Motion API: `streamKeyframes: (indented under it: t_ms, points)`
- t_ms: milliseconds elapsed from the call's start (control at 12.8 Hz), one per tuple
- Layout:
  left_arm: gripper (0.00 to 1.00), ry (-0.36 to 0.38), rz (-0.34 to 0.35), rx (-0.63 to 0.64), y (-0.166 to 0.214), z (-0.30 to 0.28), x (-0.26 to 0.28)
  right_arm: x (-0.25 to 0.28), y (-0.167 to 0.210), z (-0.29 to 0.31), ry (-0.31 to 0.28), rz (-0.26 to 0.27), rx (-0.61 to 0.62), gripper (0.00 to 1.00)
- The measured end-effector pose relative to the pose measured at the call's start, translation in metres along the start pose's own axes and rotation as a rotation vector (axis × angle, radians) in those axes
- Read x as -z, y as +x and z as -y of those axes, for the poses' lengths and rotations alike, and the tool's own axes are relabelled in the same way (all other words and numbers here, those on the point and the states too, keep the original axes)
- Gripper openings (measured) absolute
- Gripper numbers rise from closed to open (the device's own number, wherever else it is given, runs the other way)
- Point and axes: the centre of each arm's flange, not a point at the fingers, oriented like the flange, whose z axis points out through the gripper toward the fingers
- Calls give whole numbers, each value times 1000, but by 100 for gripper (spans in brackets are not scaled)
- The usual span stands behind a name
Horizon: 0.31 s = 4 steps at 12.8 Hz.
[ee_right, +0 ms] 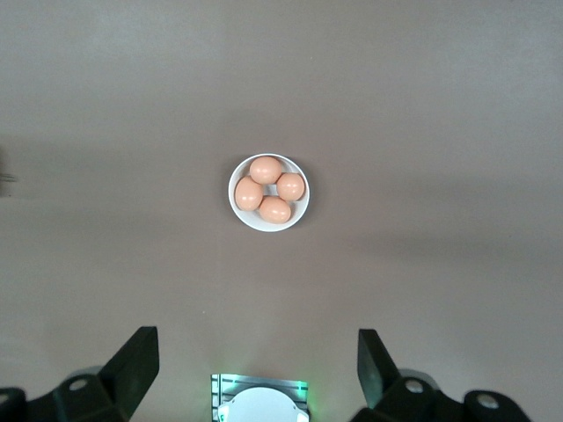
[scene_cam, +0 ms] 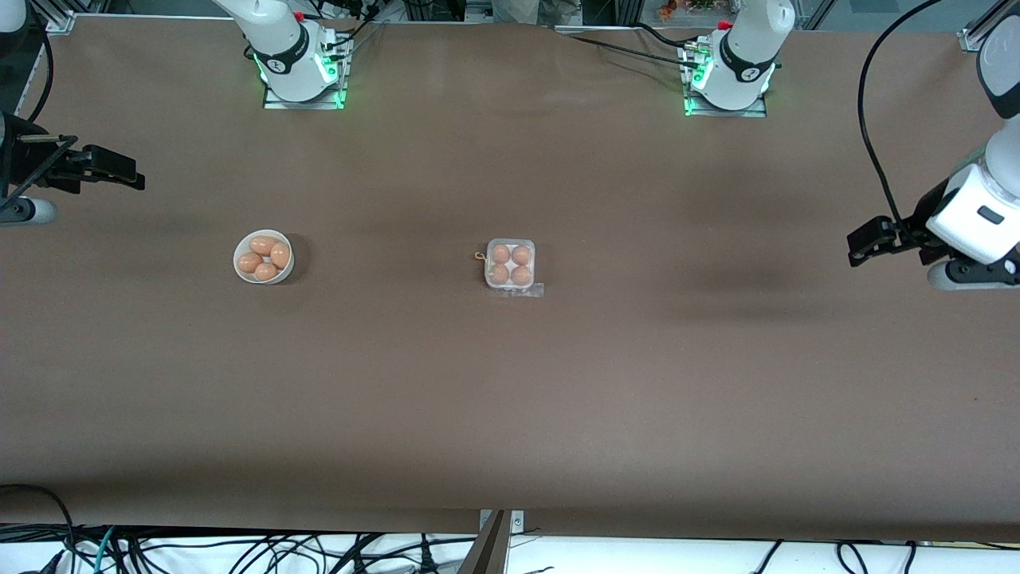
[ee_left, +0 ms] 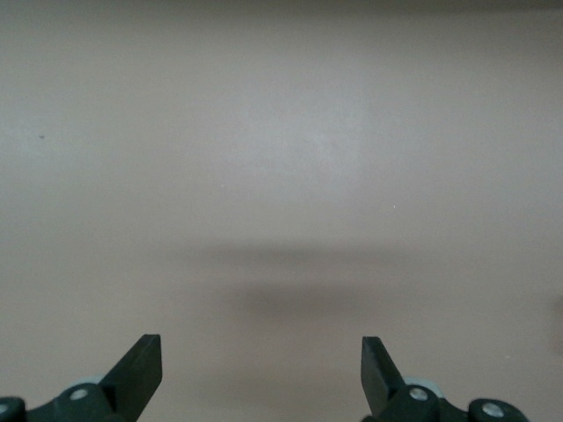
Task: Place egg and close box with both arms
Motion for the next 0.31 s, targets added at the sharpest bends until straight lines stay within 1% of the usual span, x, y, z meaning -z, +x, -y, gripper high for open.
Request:
streamKeyframes:
  t_ms: [156, 312]
  points:
    - [100, -29, -7, 5, -11, -2, 9, 0, 0, 0, -1, 1, 0, 100]
    - [100, -36, -11, 6, -14, -2, 13, 0, 0, 0, -1, 1, 0, 100]
